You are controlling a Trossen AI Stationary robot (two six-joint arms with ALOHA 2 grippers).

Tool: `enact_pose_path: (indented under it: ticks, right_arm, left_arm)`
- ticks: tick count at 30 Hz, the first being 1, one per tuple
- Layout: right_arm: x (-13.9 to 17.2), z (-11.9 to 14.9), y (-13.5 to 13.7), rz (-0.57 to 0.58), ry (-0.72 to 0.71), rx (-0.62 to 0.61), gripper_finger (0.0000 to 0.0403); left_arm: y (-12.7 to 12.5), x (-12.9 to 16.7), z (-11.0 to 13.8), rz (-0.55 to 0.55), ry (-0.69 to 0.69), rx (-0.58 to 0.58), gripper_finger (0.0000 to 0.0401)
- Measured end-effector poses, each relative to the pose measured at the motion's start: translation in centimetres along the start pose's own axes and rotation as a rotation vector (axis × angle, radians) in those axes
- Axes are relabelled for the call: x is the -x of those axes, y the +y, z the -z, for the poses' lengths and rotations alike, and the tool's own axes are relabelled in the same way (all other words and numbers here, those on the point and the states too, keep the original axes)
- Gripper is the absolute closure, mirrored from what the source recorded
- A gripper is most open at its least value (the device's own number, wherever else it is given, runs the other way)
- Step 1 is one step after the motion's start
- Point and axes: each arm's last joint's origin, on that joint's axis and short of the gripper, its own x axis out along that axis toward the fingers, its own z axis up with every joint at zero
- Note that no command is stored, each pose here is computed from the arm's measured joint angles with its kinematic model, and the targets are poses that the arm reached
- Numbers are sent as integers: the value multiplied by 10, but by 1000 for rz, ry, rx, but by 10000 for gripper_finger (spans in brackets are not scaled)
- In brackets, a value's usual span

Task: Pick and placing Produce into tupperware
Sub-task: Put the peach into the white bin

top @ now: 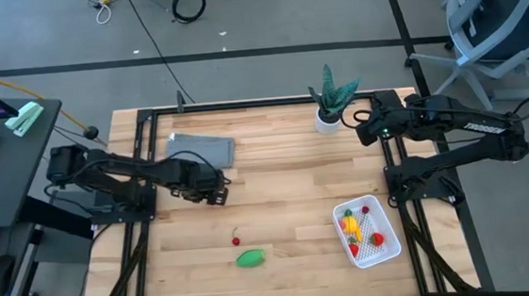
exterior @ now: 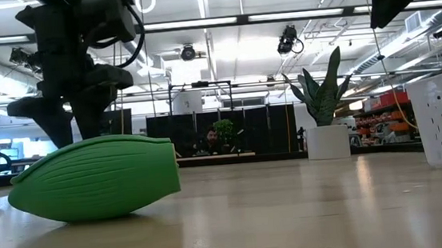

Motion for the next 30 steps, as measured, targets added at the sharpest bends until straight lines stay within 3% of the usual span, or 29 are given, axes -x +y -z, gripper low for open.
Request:
enact_pose_path:
  ticks: [15, 30]
  right_arm:
    - [0, 0, 0, 1, 0, 8, 289]
    - [0, 0, 0, 0, 0, 8, 289]
  left_arm:
    - [-11, -38, 4, -87, 6, 34, 199]
    - [-12, -41, 3, -80, -10, 53, 226]
